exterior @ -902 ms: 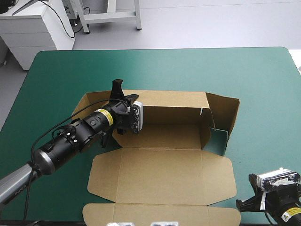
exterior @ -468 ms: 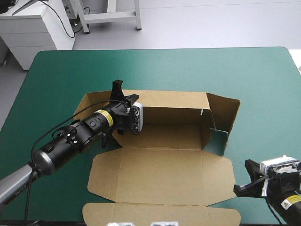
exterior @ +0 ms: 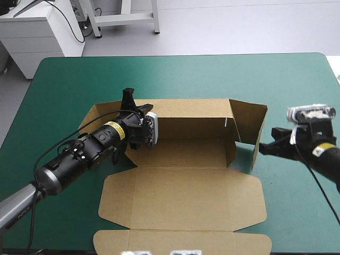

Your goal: Fold the box

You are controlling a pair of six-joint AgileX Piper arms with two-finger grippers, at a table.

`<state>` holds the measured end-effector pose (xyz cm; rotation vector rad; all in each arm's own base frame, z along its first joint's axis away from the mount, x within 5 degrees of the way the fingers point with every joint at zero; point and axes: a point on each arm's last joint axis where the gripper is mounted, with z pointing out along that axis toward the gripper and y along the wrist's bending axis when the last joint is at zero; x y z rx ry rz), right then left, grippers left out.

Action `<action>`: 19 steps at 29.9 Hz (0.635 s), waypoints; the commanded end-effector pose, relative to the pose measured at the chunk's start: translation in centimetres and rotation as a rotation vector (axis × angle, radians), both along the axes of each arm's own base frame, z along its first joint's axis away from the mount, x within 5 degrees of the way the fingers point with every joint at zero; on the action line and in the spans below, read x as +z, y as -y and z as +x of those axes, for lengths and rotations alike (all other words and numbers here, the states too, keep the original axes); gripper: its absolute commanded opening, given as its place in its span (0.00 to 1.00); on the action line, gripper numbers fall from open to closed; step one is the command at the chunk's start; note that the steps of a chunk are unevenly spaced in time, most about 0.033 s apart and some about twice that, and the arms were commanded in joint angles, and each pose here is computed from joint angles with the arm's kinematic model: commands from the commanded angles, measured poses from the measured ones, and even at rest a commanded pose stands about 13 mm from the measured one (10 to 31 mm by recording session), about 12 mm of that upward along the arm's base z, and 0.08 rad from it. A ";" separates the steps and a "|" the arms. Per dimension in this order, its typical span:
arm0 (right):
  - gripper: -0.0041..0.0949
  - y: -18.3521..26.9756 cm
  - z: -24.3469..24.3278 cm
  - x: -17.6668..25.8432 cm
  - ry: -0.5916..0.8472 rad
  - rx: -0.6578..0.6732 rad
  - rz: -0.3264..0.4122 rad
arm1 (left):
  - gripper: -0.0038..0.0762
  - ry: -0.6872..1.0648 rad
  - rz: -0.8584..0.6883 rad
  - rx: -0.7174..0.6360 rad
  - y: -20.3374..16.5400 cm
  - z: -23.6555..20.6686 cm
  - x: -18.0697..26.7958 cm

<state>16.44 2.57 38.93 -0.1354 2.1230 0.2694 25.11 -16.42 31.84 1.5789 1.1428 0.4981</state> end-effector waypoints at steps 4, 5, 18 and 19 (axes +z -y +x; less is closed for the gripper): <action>0.03 -0.4 6.8 3.3 -0.003 0.004 0.024 | 0.04 -0.037 0.018 0.033 -0.6 -0.2 0.5; 0.03 -0.4 7.5 3.7 -0.002 0.006 0.023 | 0.04 -0.038 0.019 0.033 -0.5 -0.2 0.5; 0.03 -1.1 16.6 4.6 -0.161 0.024 0.049 | 0.04 -0.060 0.033 0.033 -0.2 0.3 -0.3; 0.03 -1.1 17.2 4.3 -0.180 0.026 0.049 | 0.04 -0.062 0.035 0.033 -0.2 0.3 -0.4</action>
